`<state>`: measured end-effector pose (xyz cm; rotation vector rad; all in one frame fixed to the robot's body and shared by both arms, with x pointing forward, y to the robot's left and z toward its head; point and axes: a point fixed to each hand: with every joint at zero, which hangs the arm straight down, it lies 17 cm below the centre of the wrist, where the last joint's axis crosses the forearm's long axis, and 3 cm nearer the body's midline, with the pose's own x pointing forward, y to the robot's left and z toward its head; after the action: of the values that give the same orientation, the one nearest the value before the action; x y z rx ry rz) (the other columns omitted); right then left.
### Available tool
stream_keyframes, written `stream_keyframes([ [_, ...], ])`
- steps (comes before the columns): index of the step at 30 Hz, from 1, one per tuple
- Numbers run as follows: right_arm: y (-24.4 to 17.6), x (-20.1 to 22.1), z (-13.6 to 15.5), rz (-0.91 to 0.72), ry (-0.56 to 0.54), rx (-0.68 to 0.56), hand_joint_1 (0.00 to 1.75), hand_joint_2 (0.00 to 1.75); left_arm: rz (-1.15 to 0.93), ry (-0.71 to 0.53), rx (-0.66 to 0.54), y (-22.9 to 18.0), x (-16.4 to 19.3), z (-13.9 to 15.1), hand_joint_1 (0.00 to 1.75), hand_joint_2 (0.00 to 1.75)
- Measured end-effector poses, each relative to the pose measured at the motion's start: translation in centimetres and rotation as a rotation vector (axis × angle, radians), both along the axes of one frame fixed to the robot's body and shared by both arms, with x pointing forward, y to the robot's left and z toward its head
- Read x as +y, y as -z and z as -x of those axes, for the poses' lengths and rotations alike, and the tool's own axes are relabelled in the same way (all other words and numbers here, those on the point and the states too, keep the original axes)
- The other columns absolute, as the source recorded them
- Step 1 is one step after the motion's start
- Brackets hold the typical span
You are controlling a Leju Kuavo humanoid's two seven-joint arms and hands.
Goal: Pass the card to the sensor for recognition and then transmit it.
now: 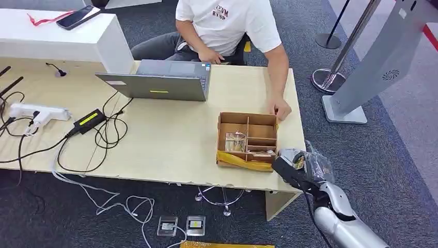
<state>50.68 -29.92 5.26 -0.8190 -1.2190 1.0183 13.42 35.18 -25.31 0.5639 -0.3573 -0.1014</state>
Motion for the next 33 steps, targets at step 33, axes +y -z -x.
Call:
stream_keyframes([
  [33, -20.2, -1.0, -7.9, 0.07, 0.062, -0.363, 1.75, 1.75, 0.002, 0.06, -0.013, 0.0, -0.7, -0.4, 0.0, 1.75],
])
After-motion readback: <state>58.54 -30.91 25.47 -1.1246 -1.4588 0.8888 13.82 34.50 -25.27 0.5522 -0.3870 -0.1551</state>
